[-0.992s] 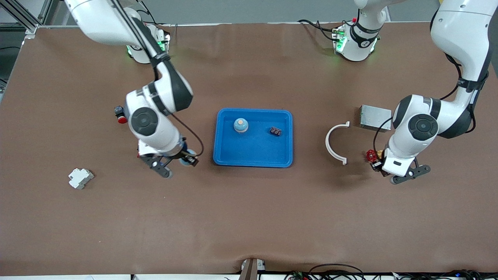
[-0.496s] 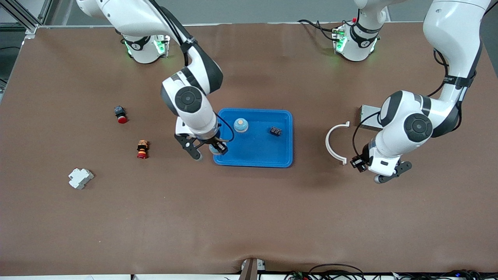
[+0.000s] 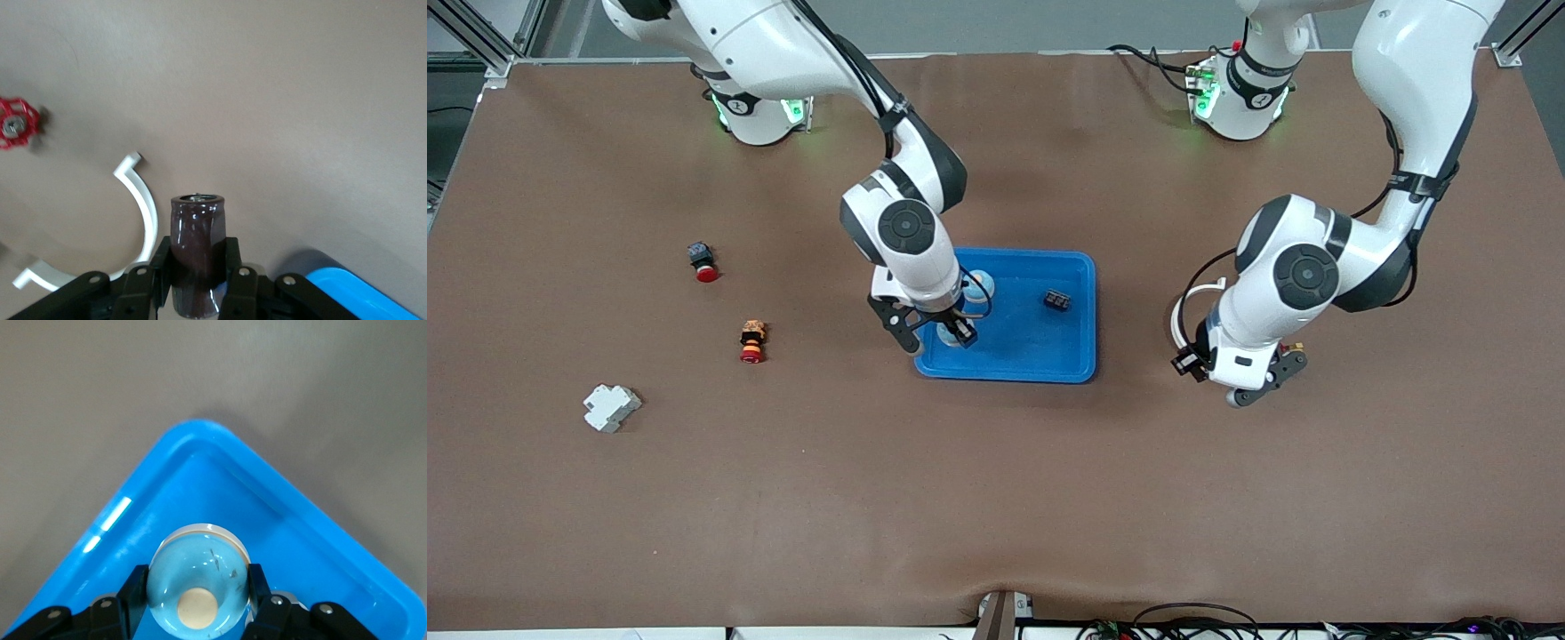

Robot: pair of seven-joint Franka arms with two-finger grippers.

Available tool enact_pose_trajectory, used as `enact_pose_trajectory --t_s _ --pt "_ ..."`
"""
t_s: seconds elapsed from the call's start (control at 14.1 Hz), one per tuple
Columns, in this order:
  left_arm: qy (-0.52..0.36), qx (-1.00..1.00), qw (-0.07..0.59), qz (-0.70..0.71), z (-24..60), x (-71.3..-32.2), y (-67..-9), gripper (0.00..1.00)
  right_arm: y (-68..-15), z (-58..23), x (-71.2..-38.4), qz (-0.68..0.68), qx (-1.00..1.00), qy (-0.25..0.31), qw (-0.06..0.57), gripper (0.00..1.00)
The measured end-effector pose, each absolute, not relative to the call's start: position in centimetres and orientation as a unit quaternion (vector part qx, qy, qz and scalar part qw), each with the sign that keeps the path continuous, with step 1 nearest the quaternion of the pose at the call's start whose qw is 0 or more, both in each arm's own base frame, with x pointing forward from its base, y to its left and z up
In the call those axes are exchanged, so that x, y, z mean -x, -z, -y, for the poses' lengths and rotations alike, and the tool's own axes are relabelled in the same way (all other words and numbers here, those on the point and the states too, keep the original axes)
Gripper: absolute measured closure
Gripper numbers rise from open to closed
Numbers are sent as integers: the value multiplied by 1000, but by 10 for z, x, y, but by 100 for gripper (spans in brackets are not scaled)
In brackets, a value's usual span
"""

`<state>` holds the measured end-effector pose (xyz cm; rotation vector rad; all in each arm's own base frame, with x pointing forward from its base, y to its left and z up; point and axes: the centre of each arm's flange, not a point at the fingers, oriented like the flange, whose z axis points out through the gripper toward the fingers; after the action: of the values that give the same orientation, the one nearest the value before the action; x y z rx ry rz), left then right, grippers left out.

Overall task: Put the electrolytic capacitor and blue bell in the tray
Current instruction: 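Carry the bell toward the tray with the right gripper while the left carries the capacitor, then lower the bell and capacitor into the tray and open both grippers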

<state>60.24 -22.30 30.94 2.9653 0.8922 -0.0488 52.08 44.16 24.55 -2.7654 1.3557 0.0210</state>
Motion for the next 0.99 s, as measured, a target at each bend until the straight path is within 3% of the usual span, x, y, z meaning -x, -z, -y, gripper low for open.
enact_pose_trajectory --t_s 0.99 --pt "40 -914 21 -404 345 -559 -292 65 -204 -463 -510 -450 893 -5 20 35"
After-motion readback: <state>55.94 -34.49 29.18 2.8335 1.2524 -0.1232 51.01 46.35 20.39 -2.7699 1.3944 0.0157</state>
